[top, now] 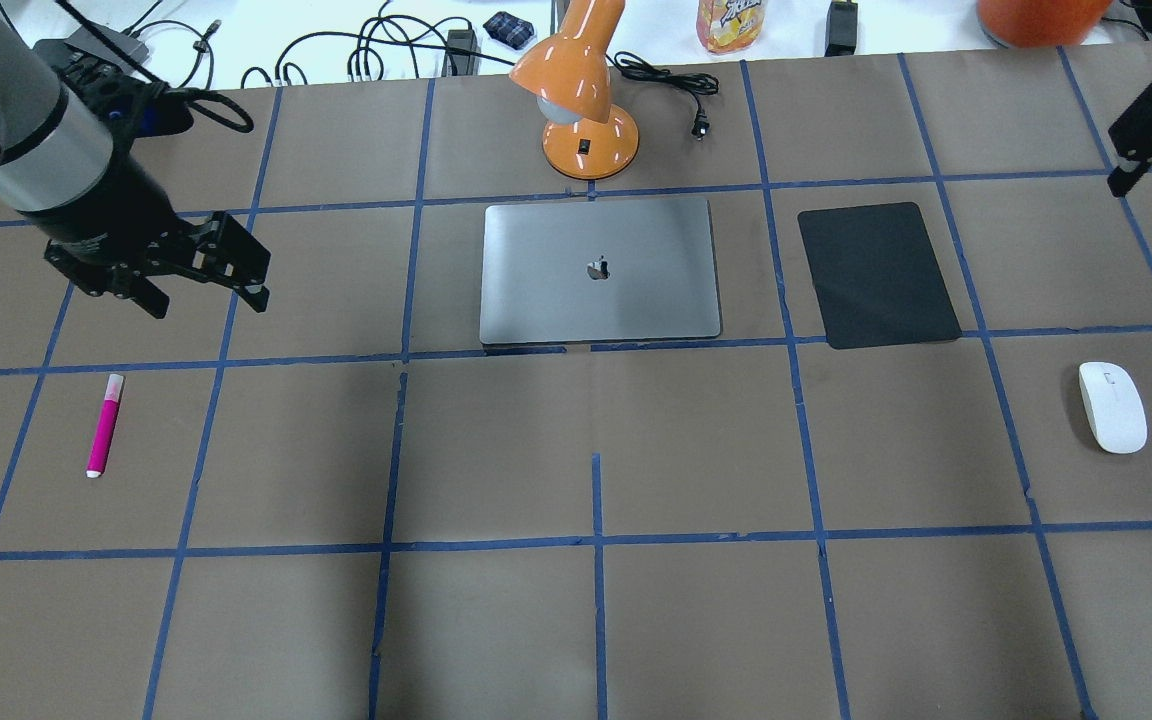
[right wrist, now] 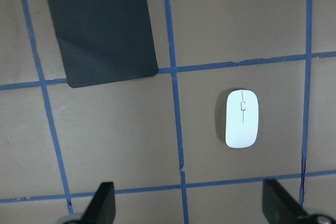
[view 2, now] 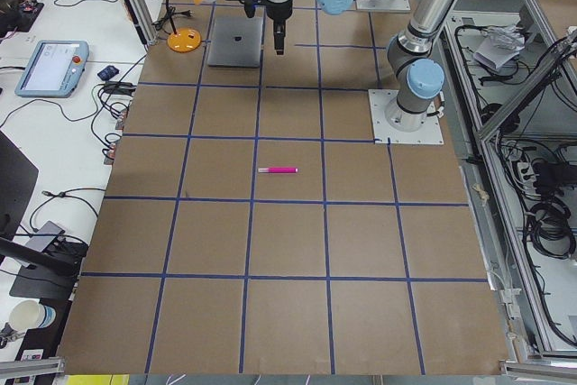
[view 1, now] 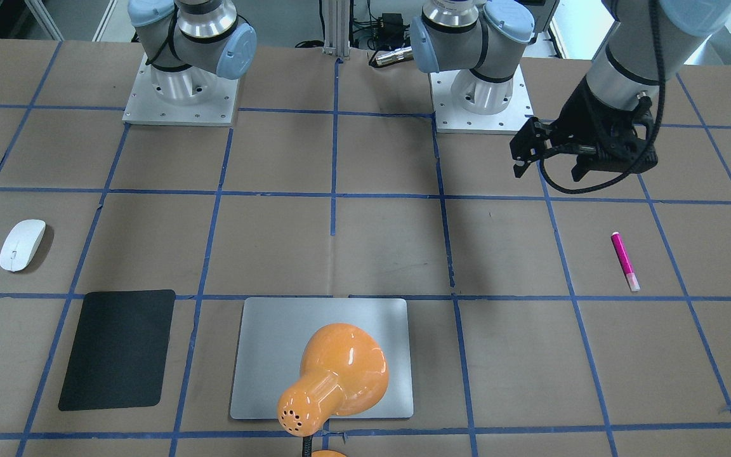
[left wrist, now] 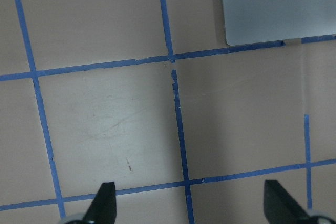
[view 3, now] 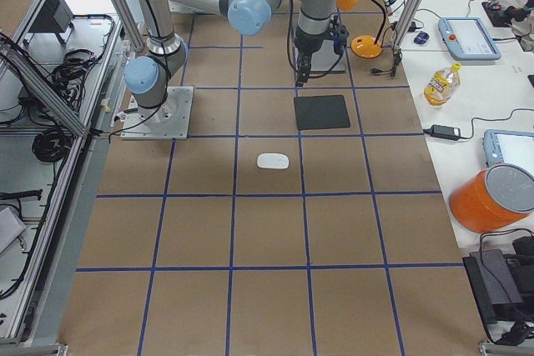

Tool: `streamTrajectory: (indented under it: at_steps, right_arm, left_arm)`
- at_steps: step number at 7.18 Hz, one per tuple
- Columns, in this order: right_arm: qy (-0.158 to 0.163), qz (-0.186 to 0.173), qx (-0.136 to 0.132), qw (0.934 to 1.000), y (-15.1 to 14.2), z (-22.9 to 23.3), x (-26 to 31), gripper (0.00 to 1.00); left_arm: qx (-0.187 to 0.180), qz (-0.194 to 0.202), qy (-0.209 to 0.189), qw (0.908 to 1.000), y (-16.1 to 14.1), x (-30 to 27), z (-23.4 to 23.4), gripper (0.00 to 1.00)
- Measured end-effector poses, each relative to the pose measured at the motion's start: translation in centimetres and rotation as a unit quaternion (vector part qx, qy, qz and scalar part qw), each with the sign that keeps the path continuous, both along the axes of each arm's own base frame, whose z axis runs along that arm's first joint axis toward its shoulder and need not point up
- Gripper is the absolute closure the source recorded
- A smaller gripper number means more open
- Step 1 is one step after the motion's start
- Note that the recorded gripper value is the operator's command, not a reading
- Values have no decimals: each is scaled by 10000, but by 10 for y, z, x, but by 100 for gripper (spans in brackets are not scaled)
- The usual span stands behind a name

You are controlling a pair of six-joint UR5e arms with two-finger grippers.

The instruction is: Place pen and mouse around notebook

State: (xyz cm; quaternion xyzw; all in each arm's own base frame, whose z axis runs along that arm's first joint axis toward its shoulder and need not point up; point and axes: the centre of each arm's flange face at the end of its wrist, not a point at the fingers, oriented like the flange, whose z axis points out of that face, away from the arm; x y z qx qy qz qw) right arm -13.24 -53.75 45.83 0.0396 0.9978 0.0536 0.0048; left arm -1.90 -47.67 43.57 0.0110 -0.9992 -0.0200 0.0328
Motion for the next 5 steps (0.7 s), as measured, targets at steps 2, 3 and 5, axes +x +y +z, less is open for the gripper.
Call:
streamTrajectory:
  at_steps: [2, 3, 5]
  right_arm:
    - [-26, 110, 29, 9999, 10, -67, -34, 0]
    - [12, 184, -67, 9998, 24, -107, -50, 0]
    - [104, 176, -240, 9995, 61, -183, -73, 0]
  left_arm:
    - [96, 139, 86, 9998, 8, 94, -39, 0]
    - [109, 243, 138, 9995, 18, 137, -64, 0]
    - [-128, 63, 20, 9999, 23, 186, -102, 0]
